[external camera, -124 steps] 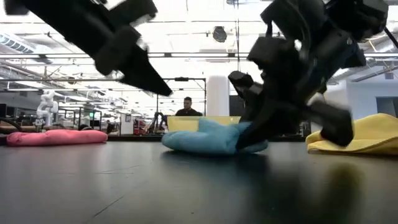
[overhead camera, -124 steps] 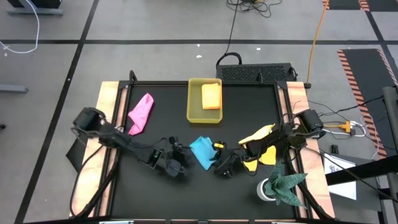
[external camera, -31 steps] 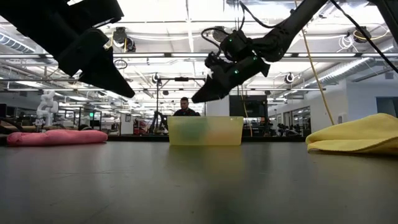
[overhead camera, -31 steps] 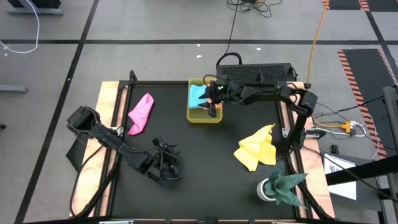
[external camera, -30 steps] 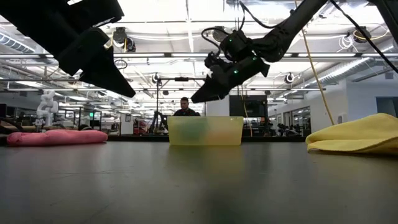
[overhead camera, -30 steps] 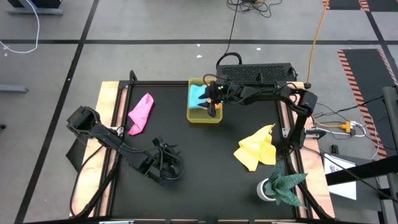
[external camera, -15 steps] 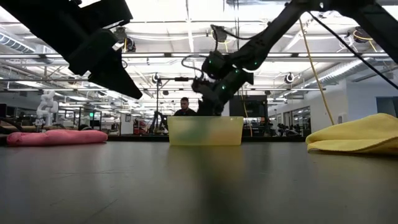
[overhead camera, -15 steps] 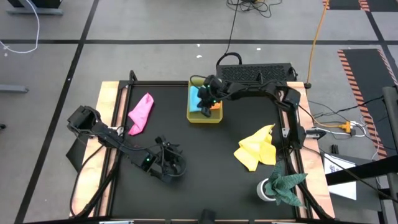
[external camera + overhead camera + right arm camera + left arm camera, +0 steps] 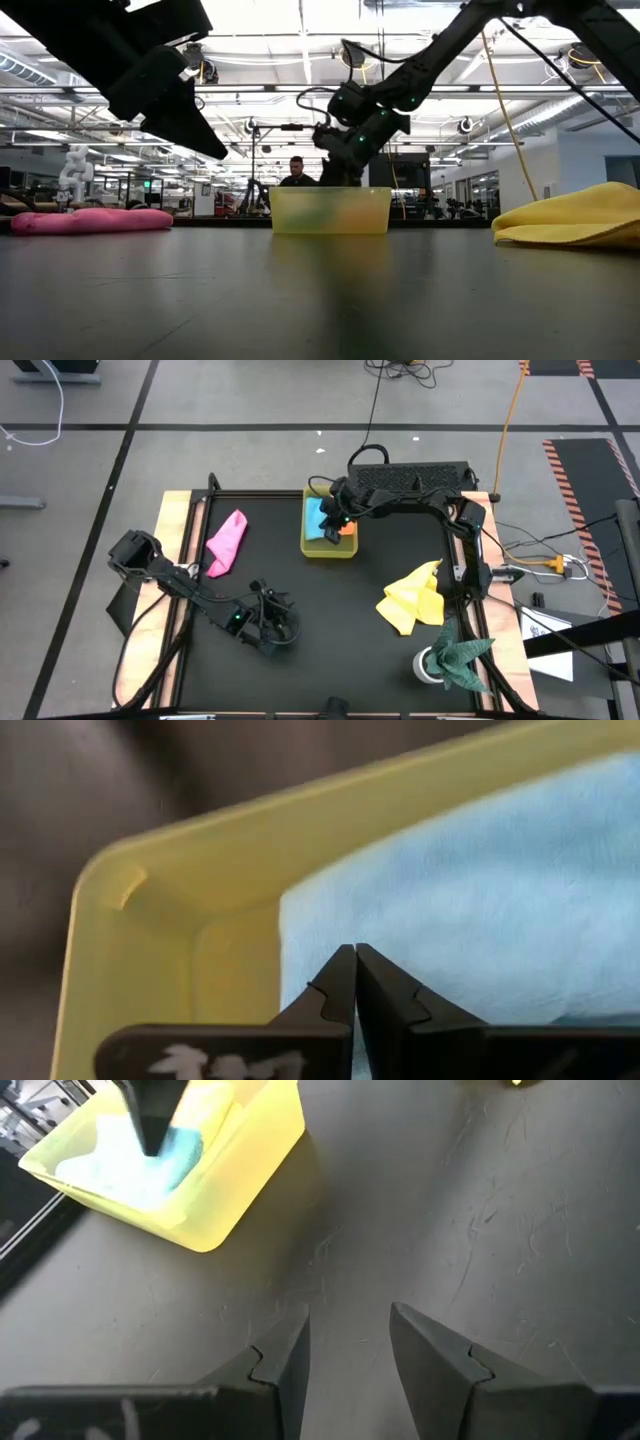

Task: Fold microfiber towels
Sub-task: Put the blue towel into the yellow bin, then fold the yellow towel

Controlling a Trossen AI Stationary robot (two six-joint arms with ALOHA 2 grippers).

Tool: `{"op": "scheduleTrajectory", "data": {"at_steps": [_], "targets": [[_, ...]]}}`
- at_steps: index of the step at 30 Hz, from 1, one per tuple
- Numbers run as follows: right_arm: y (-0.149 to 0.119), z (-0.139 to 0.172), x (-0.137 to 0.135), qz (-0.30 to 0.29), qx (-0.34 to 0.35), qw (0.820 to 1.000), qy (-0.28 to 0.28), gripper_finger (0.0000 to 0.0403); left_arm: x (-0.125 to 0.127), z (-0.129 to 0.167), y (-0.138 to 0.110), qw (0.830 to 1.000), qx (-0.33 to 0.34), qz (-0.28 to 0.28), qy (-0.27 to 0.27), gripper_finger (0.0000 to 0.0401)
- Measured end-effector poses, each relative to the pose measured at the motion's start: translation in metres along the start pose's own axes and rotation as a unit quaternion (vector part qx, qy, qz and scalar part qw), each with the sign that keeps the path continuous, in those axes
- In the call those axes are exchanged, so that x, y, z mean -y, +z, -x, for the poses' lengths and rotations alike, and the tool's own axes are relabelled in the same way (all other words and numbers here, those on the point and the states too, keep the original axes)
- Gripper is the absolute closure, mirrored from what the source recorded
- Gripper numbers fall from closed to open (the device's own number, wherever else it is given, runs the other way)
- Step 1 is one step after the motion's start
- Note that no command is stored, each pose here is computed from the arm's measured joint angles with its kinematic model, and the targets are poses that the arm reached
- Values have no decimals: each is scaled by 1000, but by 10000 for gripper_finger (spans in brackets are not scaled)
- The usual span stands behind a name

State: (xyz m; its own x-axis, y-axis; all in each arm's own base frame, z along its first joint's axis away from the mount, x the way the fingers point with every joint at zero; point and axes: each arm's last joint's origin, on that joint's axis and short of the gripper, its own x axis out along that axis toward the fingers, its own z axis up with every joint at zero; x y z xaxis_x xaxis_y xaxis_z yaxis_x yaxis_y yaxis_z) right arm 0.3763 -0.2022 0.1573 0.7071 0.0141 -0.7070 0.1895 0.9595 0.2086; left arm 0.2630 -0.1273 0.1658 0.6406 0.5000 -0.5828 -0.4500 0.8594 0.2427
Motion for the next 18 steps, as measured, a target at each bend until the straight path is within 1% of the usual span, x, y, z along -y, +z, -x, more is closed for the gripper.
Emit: {"op": "scheduleTrajectory", "data": {"at_steps": [2, 4, 5, 8, 9, 10, 14, 18], "targets": [[-4, -2, -2, 6, -18, 1000, 3, 402, 0, 0, 0, 1000, 0, 0, 0, 258], [-6, -8, -1, 23, -17, 1000, -5, 402, 0, 0, 0, 1000, 1, 1, -1, 258], [-7, -10, 1, 28, -15, 999, -23, 402, 0, 0, 0, 1000, 1, 1, -1, 258], [-5, -14, 7, 38, 3, 994, -102, 402, 1, 0, 0, 1000, 2, 3, -2, 258], [-5, -14, 9, 39, 5, 992, -119, 403, 1, 1, 0, 1000, 2, 2, -2, 258], [-3, -14, 9, 43, 13, 991, -124, 403, 1, 1, 0, 1000, 2, 3, -3, 258], [5, -9, 5, 55, 38, 991, -119, 403, 1, 1, 0, 1000, 3, 4, -4, 258], [15, 4, -10, 71, 50, 991, -102, 403, 1, 1, 0, 1000, 0, 4, -8, 258]]}}
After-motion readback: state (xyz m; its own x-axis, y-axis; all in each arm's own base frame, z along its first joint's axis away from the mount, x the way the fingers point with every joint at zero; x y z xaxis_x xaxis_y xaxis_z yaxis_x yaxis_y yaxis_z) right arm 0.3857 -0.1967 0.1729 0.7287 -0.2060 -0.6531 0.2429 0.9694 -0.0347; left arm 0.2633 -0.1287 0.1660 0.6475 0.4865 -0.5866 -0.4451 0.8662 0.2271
